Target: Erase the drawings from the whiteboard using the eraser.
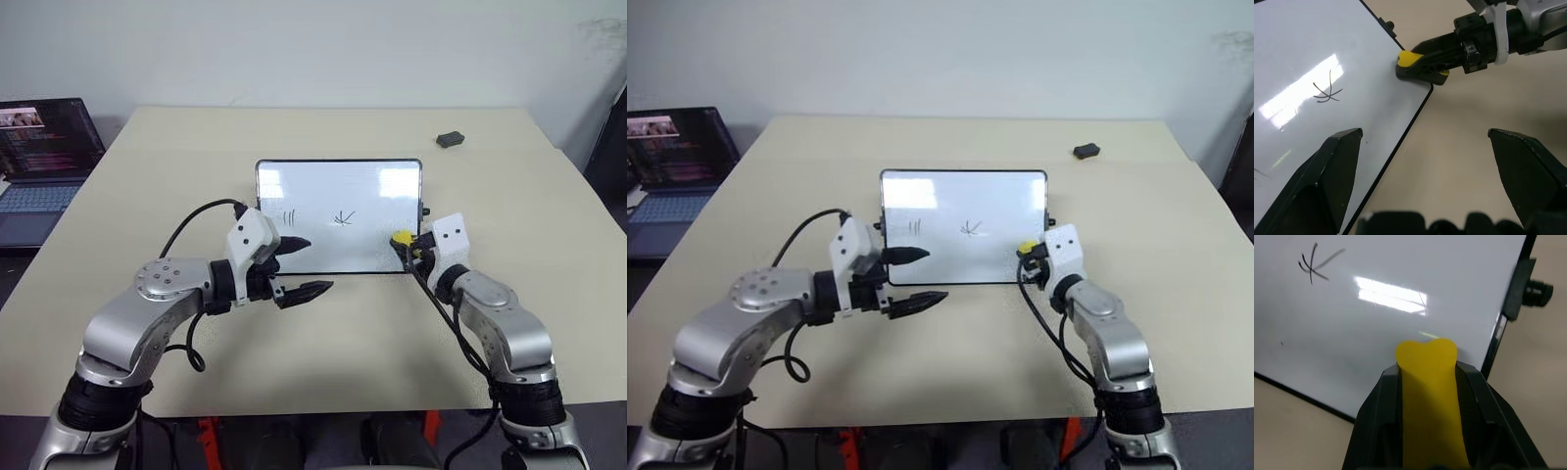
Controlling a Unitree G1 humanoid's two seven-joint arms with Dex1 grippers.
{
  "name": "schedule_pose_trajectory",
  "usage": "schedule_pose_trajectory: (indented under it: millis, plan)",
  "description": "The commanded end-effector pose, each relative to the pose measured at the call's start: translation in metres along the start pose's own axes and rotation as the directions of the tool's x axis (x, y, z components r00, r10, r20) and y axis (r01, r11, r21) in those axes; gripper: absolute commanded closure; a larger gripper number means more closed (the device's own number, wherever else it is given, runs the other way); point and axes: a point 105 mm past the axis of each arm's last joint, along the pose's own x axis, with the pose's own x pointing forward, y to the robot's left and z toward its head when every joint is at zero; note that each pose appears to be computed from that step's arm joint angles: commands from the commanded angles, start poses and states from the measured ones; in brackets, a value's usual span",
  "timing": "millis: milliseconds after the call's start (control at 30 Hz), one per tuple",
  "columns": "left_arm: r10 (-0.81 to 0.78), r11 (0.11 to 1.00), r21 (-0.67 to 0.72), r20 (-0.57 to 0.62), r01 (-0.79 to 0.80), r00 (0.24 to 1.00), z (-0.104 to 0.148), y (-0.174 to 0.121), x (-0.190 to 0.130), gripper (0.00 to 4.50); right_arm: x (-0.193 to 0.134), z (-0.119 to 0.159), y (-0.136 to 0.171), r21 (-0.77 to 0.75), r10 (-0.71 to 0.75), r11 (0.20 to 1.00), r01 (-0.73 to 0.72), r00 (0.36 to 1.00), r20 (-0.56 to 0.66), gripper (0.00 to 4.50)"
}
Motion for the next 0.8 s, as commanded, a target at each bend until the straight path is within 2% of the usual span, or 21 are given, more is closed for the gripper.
schedule_pose_trajectory:
  millis: [33,267,433,667,800]
  plan:
    - [0.04,0.999,0.007,0.048,-0.04,0.998,0.009,0.0,-0.004,0.0,-0.008,0.033,0.003,-0.028,0.046,0.999,-0.042,0.987,0.152,3.38]
    - [0.217,0.973,-0.098,0.048,-0.211,0.975,-0.013,0.012,-0.019,0.0,-0.024,0.031,0.012,-0.082,0.163,0.985,-0.149,0.966,0.2,3.38]
    - [0.325,0.939,-0.125,0.006,-0.322,0.946,-0.03,0.017,-0.035,0.0,-0.038,0.012,0.013,-0.101,0.251,0.966,-0.237,0.953,0.169,3.38]
    - [0.354,0.927,-0.131,0.001,-0.351,0.935,-0.03,0.013,-0.04,0.0,-0.047,-0.013,0.029,-0.134,0.377,0.921,-0.366,0.923,0.072,3.38]
    - [0.388,0.914,-0.129,-0.012,-0.386,0.922,-0.031,0.016,-0.05,0.0,-0.045,-0.006,0.039,-0.165,0.414,0.904,-0.394,0.904,0.111,3.38]
